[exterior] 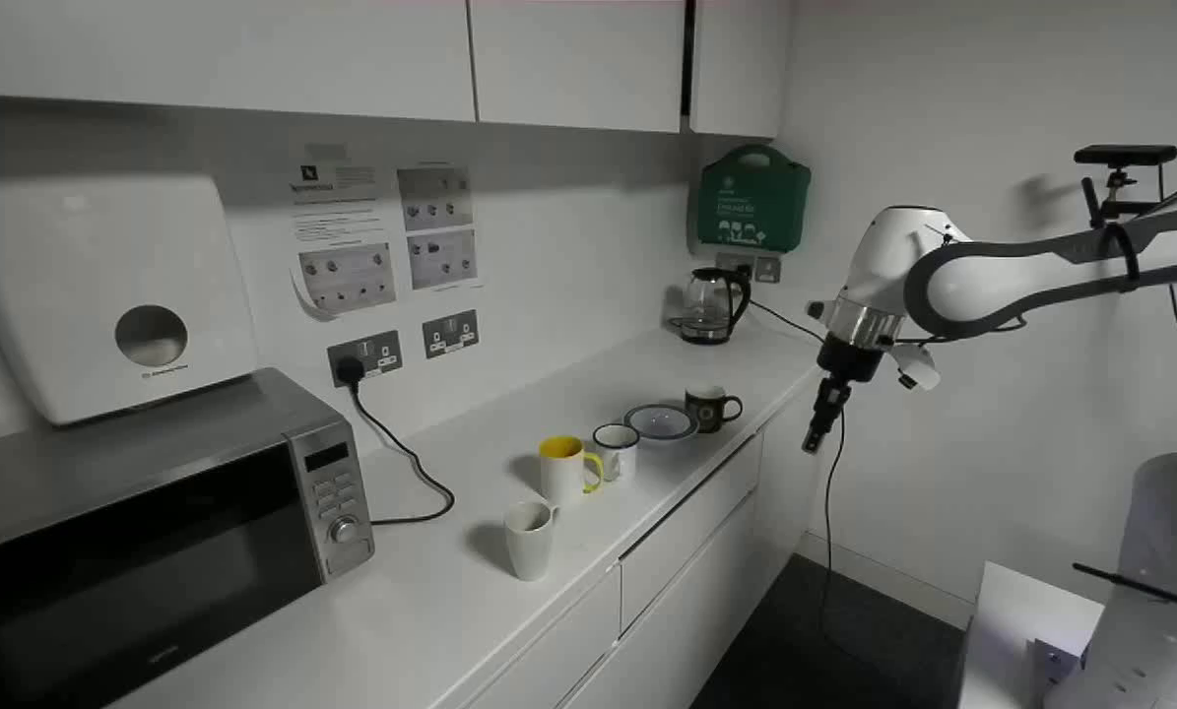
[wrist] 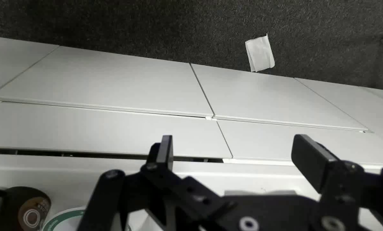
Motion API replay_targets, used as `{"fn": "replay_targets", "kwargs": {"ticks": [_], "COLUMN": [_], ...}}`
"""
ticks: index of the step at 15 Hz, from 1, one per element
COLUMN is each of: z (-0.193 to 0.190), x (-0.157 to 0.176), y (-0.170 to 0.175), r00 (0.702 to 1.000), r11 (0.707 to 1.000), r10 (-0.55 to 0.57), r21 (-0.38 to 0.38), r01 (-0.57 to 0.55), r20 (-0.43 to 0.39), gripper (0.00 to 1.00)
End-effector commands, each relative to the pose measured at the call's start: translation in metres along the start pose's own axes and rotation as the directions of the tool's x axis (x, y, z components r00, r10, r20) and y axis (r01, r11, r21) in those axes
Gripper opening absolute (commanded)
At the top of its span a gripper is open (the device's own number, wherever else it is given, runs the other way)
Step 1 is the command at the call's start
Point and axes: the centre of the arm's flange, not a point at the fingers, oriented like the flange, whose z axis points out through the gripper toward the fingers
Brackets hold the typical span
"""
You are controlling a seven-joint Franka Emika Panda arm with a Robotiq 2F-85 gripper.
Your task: Move the left second cup towards you
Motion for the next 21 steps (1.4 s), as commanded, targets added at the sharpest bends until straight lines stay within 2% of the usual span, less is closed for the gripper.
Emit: {"fn": "replay_targets", "kwargs": {"ticks": [1, 7, 11, 16, 21], "z": [0.0, 0.0, 0.001, 0.004, 0.019], "x": [0.0, 0.0, 0.015, 0.044, 0.092], "y": [0.0, 0.0, -0.002, -0.009, -0.015], "r00": [1.0, 1.0, 0.996, 0.976, 0.947], "r11": [1.0, 1.0, 0.998, 0.991, 0.982], "r10": [0.0, 0.0, 0.024, -0.002, -0.112], "r21": [0.0, 0.0, 0.06, 0.129, 0.113], "r01": [0.0, 0.0, -0.019, 0.03, 0.152], "r20": [0.0, 0.0, -0.089, -0.217, -0.301], "gripper": [1.0, 1.0, 1.0, 1.0, 1.0]}}
